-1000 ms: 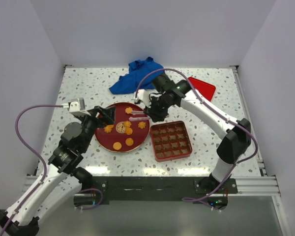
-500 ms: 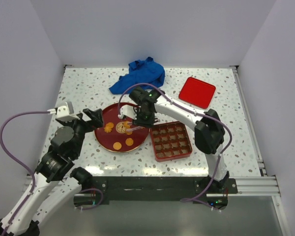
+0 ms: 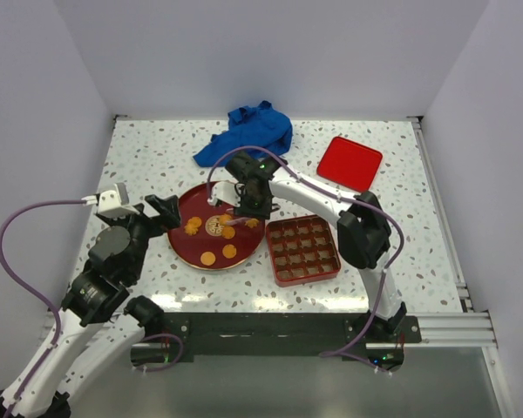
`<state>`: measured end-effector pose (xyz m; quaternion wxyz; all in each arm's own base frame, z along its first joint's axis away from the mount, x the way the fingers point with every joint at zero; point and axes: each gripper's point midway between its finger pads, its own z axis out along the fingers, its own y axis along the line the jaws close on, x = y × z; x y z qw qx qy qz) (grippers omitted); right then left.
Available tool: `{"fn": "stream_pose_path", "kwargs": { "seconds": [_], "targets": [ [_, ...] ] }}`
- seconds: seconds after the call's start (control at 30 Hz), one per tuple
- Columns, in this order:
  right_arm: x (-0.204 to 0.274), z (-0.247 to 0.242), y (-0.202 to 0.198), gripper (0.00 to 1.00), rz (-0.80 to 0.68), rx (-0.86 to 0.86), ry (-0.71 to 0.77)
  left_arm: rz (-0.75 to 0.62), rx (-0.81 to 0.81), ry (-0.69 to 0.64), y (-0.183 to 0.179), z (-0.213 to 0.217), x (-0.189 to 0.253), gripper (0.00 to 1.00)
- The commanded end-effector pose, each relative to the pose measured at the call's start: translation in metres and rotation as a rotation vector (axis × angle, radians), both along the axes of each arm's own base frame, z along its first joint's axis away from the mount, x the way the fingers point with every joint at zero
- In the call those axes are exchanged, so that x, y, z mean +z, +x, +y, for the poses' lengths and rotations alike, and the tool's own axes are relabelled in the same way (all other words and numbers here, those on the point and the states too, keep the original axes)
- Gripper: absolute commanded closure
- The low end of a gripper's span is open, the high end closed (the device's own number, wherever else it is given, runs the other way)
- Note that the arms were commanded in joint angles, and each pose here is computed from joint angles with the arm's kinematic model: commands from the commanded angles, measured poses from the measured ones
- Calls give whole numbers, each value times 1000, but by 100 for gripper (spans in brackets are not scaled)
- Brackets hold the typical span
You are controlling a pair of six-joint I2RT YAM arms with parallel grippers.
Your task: Pack the cookies
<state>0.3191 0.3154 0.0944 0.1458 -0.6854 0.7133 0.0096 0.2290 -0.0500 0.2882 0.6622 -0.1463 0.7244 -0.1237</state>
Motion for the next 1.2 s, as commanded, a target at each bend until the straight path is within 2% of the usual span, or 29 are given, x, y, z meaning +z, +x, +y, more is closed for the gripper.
{"fn": "stream_pose_path", "kwargs": {
  "seconds": [0.0, 0.33, 1.17],
  "targets": [
    [10, 4, 29, 60, -76, -55, 28, -4, 22, -17, 3, 2, -3, 0],
    [5, 0, 58, 60, -90, -152, 48, 7, 8, -27, 5, -3, -7, 0],
    [-12, 7, 78, 59, -73, -224, 72, 21, -16, -39, 14, -14, -12, 0]
  ]
}}
